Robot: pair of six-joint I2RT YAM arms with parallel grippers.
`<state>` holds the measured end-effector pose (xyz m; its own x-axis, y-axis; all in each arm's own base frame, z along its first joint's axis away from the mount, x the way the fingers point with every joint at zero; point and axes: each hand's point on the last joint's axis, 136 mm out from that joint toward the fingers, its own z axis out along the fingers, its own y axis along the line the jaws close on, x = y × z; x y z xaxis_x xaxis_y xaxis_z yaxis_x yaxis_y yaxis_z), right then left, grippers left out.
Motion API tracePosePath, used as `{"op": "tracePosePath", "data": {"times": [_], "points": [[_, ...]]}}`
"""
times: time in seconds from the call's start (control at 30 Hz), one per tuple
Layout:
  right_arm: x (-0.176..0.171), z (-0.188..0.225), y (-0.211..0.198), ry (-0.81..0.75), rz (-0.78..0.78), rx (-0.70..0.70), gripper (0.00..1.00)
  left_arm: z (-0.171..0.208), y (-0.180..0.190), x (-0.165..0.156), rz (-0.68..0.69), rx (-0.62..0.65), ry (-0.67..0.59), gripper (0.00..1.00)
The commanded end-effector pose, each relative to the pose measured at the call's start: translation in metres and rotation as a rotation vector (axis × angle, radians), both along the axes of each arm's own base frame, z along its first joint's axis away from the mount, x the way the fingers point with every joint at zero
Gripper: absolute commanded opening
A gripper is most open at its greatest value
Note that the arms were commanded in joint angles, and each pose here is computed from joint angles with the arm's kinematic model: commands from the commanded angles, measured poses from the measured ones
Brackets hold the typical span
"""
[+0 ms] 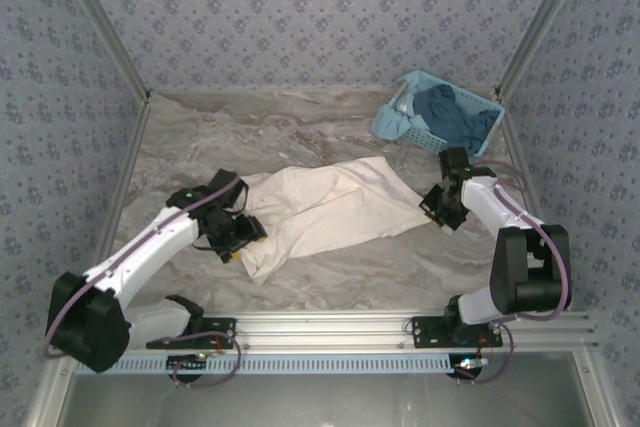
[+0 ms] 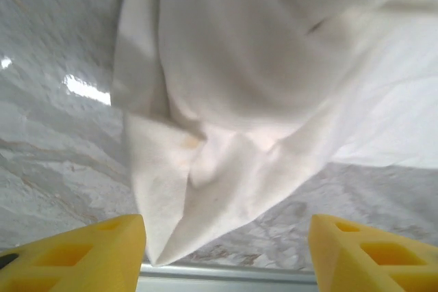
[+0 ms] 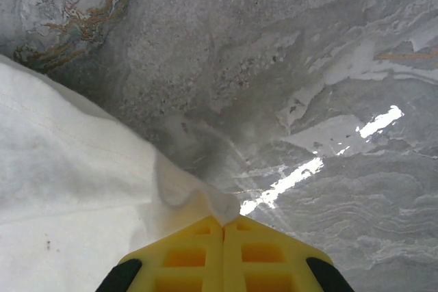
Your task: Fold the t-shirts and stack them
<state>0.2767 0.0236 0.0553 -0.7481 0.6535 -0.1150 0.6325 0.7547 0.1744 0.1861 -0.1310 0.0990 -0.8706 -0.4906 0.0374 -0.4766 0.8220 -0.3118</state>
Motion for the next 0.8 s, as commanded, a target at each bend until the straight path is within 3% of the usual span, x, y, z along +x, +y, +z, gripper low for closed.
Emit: {"op": "tracePosePath", "data": {"times": [0.0,0.13,0.27,0.37,0.5,0.77], "points": [[0.002,0.003,-0.005,0.015,0.012,-0.024,0.00,-0.011,0.031,0.004,0.102,0.059,0.030,0.62],[0.004,0.003,-0.003,0.008,0.017,-0.012,0.00,-0.021,0.030,0.049,0.148,-0.012,-0.051,0.61],[0.004,0.003,-0.002,0.001,0.022,-0.006,0.00,-0.026,0.015,0.094,0.067,-0.045,-0.134,0.55],[0.003,0.004,0.000,-0.003,0.027,0.005,0.00,-0.047,0.014,0.097,0.000,-0.011,-0.063,0.38],[0.008,0.010,0.002,-0.034,0.029,0.009,0.00,-0.056,0.024,0.100,-0.037,0.067,-0.035,0.00],[0.023,0.038,-0.006,-0.081,0.045,-0.022,0.00,0.038,0.057,0.112,0.015,0.257,-0.169,0.00]]}}
